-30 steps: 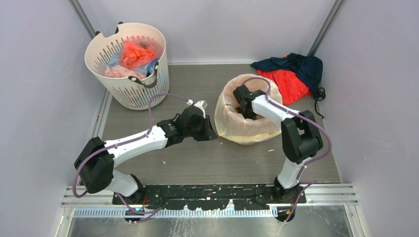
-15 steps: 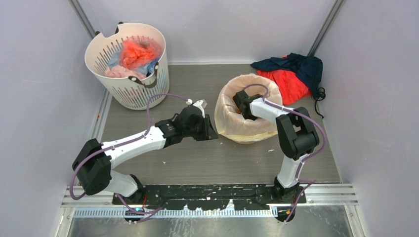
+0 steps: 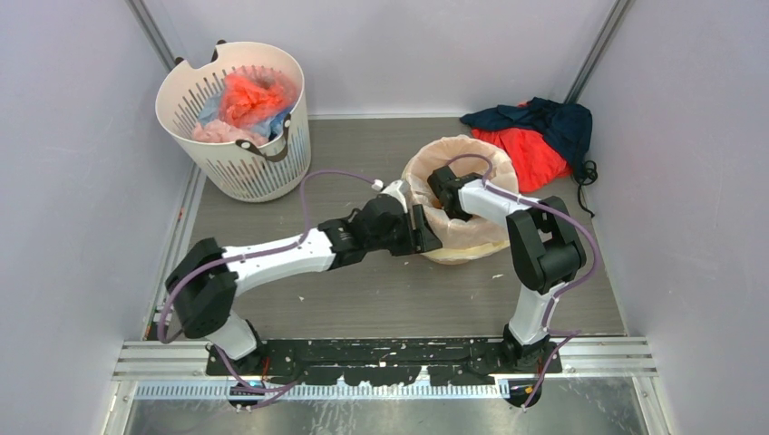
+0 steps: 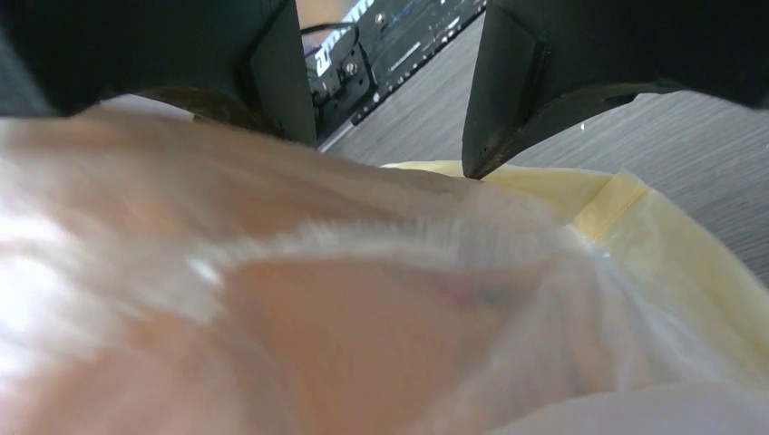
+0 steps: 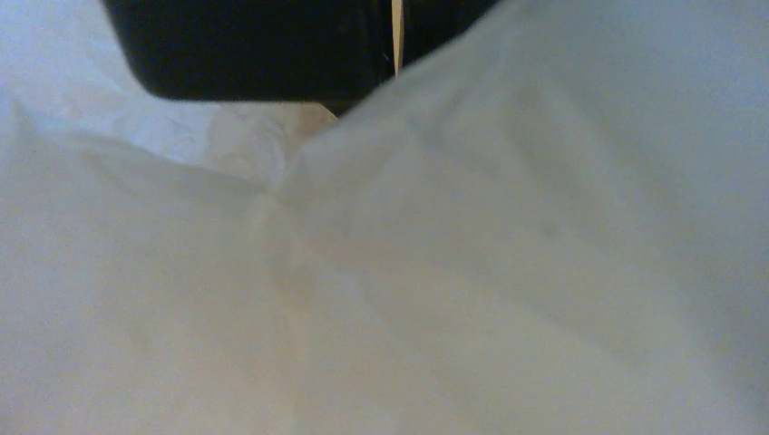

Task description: Put the trash bags into the trash bin

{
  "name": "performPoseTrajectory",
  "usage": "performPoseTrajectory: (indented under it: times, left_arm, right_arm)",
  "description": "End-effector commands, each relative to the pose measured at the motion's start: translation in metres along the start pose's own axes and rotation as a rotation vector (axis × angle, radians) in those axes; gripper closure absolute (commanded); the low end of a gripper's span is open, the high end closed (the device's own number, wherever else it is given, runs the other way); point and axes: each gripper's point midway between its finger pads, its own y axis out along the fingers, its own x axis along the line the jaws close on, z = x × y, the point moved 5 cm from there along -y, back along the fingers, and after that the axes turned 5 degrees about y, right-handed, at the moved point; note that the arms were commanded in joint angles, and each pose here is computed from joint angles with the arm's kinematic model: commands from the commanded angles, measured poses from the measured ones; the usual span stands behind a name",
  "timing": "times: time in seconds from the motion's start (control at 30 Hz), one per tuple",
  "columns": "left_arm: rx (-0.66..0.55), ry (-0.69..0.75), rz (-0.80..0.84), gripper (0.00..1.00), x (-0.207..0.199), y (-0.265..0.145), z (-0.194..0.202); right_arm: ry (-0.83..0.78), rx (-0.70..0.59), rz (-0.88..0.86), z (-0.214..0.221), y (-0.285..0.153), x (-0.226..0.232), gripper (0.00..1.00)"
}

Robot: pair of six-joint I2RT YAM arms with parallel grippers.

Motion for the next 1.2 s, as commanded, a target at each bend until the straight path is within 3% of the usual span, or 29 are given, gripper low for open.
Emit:
performPoseTrajectory:
  times: [0.0, 0.17, 0.33, 0.57, 0.6, 0.67, 0.83, 0.97, 1.17]
  left_arm:
    - [-0.089, -0.010, -0.036, 0.39, -0.006, 0.028, -0.010]
    - [-0.117, -0.036, -0.150, 0.41, 0.025, 0.063, 0.014]
    - [-0.041, -0.037, -0.251, 0.43, 0.059, 0.088, 0.053]
    - [-0.061, -0.040, -0.264, 0.44, 0.069, 0.052, 0.053]
    - [-0.076, -0.038, -0.249, 0.44, 0.066, 0.043, 0.049]
    - [-0.076, -0.025, -0.226, 0.44, 0.058, 0.029, 0.044]
    - [-0.084, -0.004, -0.180, 0.44, 0.040, -0.005, 0.040]
    - [-0.115, 0.007, -0.167, 0.44, 0.034, -0.022, 0.034]
    - [-0.141, 0.020, -0.174, 0.44, 0.035, -0.035, 0.030]
  right_arm:
    - [0.030, -0.044, -0.042, -0.007, -0.004, 0.007, 0.99]
    - [0.037, -0.052, -0.055, -0.007, -0.004, 0.009, 0.99]
    - [0.037, -0.051, -0.057, -0.005, -0.001, 0.008, 0.99]
    - [0.035, -0.084, -0.072, -0.007, -0.015, 0.007, 0.99]
    - [0.037, -0.104, -0.075, -0.009, -0.021, 0.006, 0.95]
    - [0.038, -0.143, -0.069, -0.012, -0.037, 0.003, 0.77]
    - [0.045, -0.240, -0.050, -0.021, -0.084, -0.007, 0.55]
    - [0.056, -0.316, -0.051, -0.029, -0.117, -0.012, 0.48]
    - [0.040, -0.408, -0.101, -0.035, -0.162, -0.014, 0.48]
